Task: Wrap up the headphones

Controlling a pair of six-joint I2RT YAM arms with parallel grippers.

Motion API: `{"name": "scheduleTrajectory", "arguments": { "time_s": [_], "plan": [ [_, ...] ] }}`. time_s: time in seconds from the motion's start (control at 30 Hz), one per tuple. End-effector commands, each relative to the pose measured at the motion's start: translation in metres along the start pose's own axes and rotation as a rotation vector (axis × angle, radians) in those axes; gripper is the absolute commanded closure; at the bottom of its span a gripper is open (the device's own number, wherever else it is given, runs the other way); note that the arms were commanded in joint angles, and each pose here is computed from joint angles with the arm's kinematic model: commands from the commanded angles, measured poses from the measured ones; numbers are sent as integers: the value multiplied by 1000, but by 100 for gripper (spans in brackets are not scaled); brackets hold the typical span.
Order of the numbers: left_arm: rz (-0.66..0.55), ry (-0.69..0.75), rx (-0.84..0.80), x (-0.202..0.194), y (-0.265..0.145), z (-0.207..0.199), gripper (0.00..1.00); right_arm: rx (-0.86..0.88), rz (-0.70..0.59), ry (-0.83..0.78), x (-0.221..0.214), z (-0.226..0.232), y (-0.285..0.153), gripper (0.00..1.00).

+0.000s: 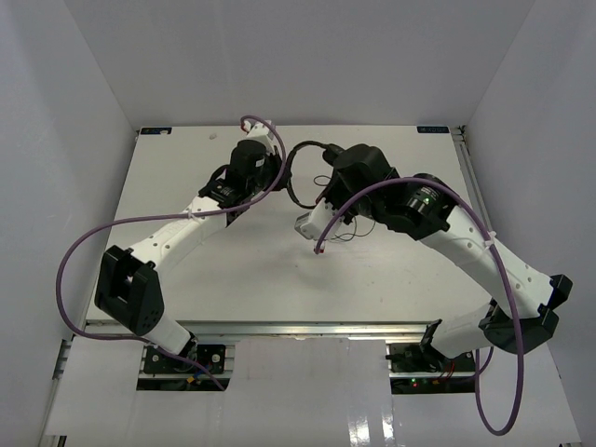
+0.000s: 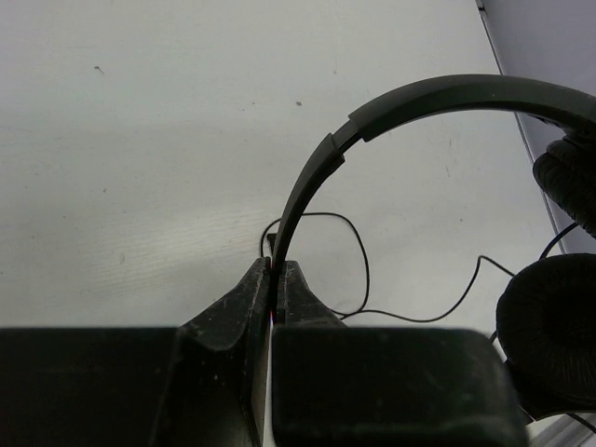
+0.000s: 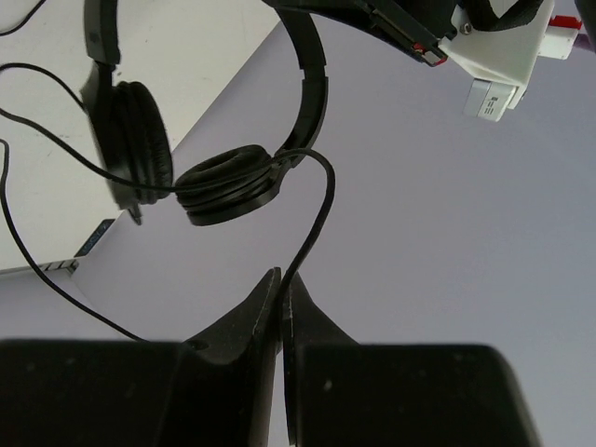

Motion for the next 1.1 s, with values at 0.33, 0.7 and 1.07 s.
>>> {"name": "scheduleTrajectory", "arguments": {
  "time_s": [0.33, 0.7, 1.07],
  "plan": [
    [132, 144, -462, -19, -35, -51, 100, -33, 12, 159, -29, -10, 16, 92],
    [170, 201, -428, -30, -40, -40, 100, 7, -66, 271, -35, 12, 6, 92],
    [206, 212, -563, -40, -53, -51, 100, -167, 141, 584, -80, 8, 25, 92]
  ]
}}
Point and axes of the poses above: each gripper's point midway between its finger pads, its own y axis out along the fingers, its own z axis along the line the jaws close on, x = y × z, the point moved 4 cm from there along -y, back along the fingers, and after that the axes turned 5 degrees about -y, right-handed, at the moved point
